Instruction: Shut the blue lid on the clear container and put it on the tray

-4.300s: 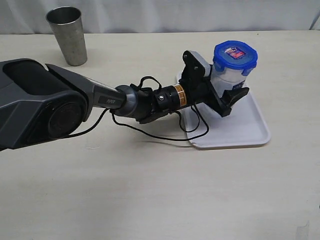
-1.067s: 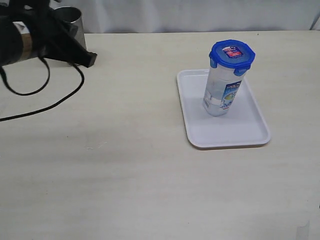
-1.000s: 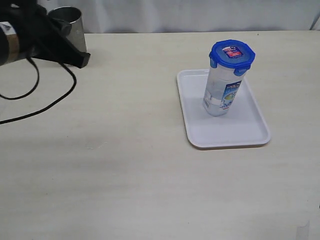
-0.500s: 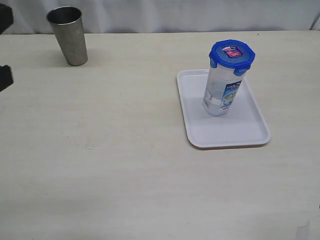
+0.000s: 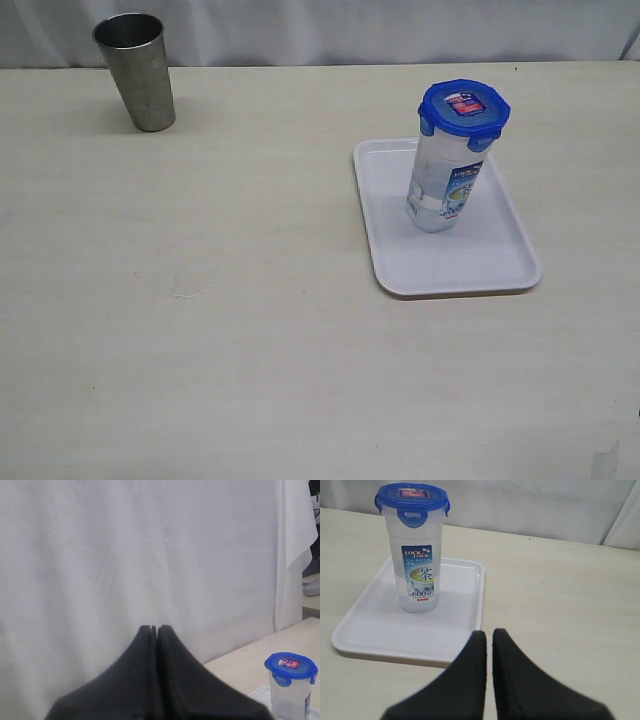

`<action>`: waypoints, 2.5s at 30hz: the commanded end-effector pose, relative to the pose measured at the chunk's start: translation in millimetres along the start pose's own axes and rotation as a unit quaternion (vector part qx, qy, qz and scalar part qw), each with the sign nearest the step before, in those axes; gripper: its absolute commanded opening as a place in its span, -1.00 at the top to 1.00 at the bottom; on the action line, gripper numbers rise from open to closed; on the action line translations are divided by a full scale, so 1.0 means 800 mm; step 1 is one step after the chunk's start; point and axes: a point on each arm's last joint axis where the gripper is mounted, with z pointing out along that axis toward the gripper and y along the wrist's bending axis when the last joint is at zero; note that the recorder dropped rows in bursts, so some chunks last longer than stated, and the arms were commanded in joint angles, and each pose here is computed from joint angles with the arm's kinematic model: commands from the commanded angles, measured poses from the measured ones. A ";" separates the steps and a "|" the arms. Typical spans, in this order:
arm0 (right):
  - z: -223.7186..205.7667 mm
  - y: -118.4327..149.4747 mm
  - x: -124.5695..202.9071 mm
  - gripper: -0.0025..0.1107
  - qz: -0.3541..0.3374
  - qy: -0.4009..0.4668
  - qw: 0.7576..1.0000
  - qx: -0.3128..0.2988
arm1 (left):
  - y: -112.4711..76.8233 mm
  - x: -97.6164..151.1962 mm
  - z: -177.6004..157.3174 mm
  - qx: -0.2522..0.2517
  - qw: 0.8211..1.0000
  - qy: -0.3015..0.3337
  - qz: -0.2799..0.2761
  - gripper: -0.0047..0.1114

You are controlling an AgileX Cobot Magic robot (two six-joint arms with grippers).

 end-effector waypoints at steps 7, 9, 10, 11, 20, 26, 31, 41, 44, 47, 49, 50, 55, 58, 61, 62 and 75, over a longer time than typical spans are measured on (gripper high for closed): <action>0.000 0.000 0.000 0.88 0.003 0.000 1.000 0.001 | 0.000 0.002 -0.001 0.000 1.000 0.000 -0.004 0.92; 0.000 0.000 0.000 0.88 0.003 0.000 1.000 0.001 | 0.001 0.002 -0.001 -0.007 1.000 0.001 -0.007 0.92; 0.000 0.000 0.000 0.88 0.003 0.000 1.000 0.001 | 0.002 0.002 -0.001 -0.010 1.000 0.001 -0.021 0.92; 0.000 0.000 0.000 0.88 0.003 0.000 1.000 0.001 | 0.003 0.003 -0.001 -0.015 0.998 0.004 -0.063 0.92; 0.000 0.000 0.000 0.88 0.003 0.000 1.000 0.001 | 0.003 0.023 -0.003 -0.065 0.820 0.069 -0.564 0.92; 0.000 0.000 0.000 0.88 0.003 0.000 1.000 0.001 | -0.009 0.032 -0.005 -0.068 0.657 0.111 -0.743 0.92; 0.000 0.000 0.000 0.88 0.003 0.000 1.000 0.001 | -0.013 0.049 -0.009 -0.074 0.625 0.120 -0.768 0.92; 0.000 0.000 0.000 0.88 0.003 0.000 1.000 0.001 | -0.005 0.092 -0.069 -0.100 0.631 0.019 -0.769 0.92; 0.000 0.000 0.000 0.88 0.003 0.000 1.000 0.001 | -0.005 0.108 -0.077 -0.111 0.633 0.000 -0.766 0.92; 0.000 0.000 0.000 0.88 0.003 0.000 1.000 0.001 | -0.008 0.139 -0.080 -0.127 0.630 0.006 -0.766 0.92; 0.000 0.000 0.000 0.88 0.003 0.000 1.000 0.001 | -0.012 0.163 -0.082 -0.142 0.626 0.022 -0.766 0.92; 0.000 0.000 0.000 0.88 0.003 0.000 1.000 0.001 | -0.013 0.174 -0.083 -0.149 0.625 0.030 -0.766 0.92; 0.000 0.000 0.000 0.88 0.003 0.000 1.000 0.001 | -0.012 0.188 -0.088 -0.154 0.670 0.021 -0.726 0.92; 0.000 0.000 0.000 0.88 0.003 0.000 1.000 0.001 | -0.008 0.187 -0.088 -0.169 0.723 0.011 -0.670 0.92; 0.000 0.000 0.000 0.88 0.003 0.000 1.000 0.001 | -0.004 0.182 -0.088 -0.176 0.769 -0.008 -0.614 0.92; 0.000 0.000 0.000 0.88 0.003 0.000 1.000 0.001 | -0.003 0.179 -0.088 -0.176 0.787 -0.019 -0.591 0.92; 0.000 0.000 0.000 0.88 0.003 0.000 1.000 0.001 | -0.003 0.183 -0.089 -0.170 0.975 0.091 -0.107 0.92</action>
